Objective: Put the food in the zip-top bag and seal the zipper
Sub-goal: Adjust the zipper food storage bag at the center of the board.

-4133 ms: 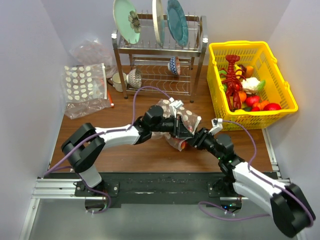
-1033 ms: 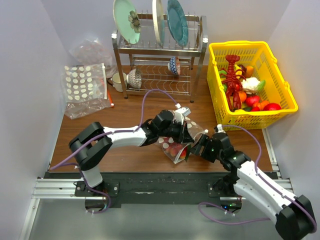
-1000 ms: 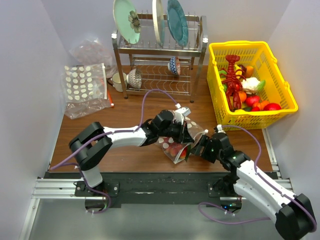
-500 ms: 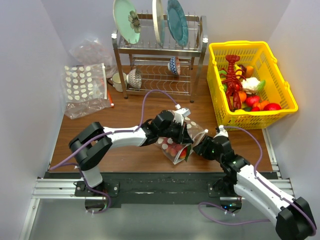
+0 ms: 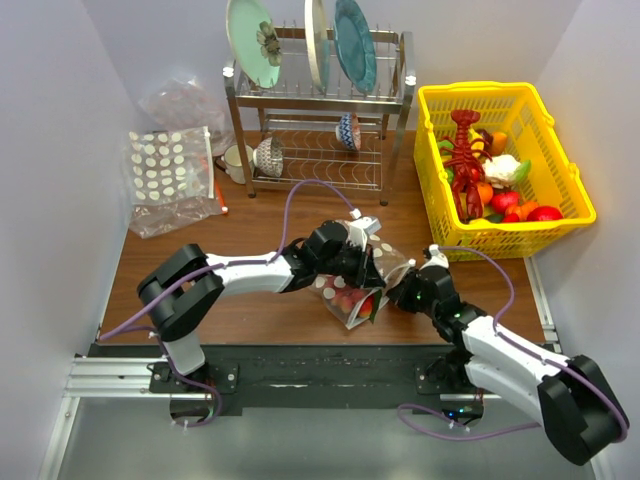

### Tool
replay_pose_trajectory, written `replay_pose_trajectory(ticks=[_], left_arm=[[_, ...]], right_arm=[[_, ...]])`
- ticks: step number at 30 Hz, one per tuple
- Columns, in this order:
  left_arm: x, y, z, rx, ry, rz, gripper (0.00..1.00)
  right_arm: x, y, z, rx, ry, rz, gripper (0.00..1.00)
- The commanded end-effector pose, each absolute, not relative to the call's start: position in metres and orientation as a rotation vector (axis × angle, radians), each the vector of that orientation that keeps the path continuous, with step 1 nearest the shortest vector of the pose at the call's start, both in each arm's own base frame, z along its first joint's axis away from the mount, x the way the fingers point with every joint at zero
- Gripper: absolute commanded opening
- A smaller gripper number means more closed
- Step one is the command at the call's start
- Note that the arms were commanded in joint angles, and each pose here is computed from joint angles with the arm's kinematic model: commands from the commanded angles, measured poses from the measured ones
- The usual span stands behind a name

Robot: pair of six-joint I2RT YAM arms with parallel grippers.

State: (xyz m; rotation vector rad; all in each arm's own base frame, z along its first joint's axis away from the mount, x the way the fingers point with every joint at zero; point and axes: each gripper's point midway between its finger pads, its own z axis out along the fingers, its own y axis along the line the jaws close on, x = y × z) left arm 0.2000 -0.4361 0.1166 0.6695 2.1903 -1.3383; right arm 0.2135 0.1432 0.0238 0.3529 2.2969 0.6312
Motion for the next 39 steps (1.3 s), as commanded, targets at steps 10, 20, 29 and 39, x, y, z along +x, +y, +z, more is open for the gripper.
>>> replay_pose_trajectory(ticks=[10, 20, 29, 39], left_arm=[[0.24, -0.418, 0.2, 0.741, 2.099, -1.06, 0.0], [0.304, -0.336, 0.262, 0.626, 2.132, -0.778, 0.0], [0.323, -0.28, 0.265, 0.56, 2.203, -0.534, 0.0], [0.314, -0.286, 0.304, 0.554, 2.122, -0.635, 0.0]], right_arm=[[0.212, 0.149, 0.115, 0.261, 2.386, 0.601, 0.0], [0.242, 0.176, 0.25, 0.027, 2.332, 0.654, 0.0], [0.25, 0.188, 0.234, -0.011, 2.37, 0.71, 0.0], [0.264, 0.213, 0.246, -0.064, 2.328, 0.831, 0.0]])
